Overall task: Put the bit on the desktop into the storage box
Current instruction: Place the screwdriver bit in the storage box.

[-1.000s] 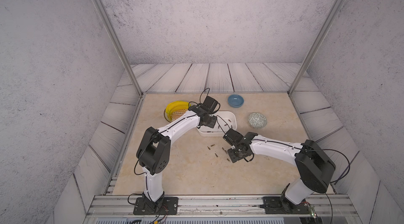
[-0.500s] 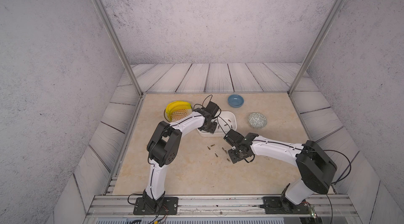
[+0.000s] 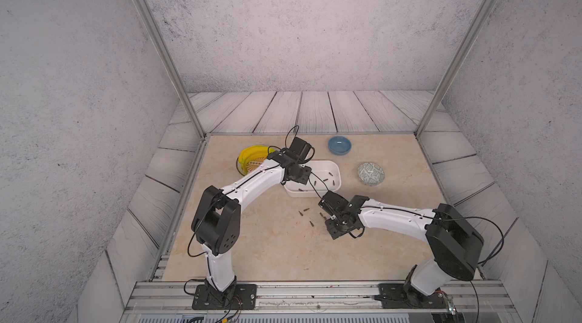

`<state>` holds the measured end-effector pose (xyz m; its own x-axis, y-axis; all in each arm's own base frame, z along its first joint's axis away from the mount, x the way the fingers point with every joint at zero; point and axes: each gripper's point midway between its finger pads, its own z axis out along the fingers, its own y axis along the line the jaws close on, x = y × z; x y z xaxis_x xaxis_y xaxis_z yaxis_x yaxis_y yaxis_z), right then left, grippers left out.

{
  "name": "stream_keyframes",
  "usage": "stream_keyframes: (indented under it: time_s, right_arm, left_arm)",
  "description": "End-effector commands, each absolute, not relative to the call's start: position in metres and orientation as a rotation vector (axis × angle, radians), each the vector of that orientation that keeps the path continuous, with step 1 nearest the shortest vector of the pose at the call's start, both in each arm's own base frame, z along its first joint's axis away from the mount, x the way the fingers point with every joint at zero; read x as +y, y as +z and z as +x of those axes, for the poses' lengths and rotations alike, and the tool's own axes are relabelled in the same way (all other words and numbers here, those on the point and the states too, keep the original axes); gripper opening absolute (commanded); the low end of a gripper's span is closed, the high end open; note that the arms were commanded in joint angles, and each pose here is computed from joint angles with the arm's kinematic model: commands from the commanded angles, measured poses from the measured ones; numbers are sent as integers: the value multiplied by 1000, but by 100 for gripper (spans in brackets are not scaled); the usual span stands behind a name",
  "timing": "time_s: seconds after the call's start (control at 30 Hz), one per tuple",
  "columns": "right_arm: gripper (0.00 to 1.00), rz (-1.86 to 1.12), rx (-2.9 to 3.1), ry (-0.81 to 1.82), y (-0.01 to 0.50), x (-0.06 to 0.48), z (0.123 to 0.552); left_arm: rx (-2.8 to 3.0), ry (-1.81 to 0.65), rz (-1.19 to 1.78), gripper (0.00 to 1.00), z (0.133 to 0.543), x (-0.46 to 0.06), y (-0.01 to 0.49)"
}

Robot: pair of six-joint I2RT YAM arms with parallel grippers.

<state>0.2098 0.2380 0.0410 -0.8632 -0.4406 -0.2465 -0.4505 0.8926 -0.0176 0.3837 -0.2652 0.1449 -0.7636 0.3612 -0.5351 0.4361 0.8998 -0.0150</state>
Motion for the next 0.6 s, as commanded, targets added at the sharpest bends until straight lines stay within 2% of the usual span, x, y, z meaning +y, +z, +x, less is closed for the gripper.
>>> stream_keyframes:
  time_s: [0.0, 0.57]
  right_arm:
    - [51, -681, 2820, 74, 38, 250, 208]
    - [43, -731, 2824, 20, 24, 261, 214]
  left_arm:
    - [2560, -144, 564, 54, 372, -250, 138]
    - [2606, -159, 517, 54, 316, -212, 127]
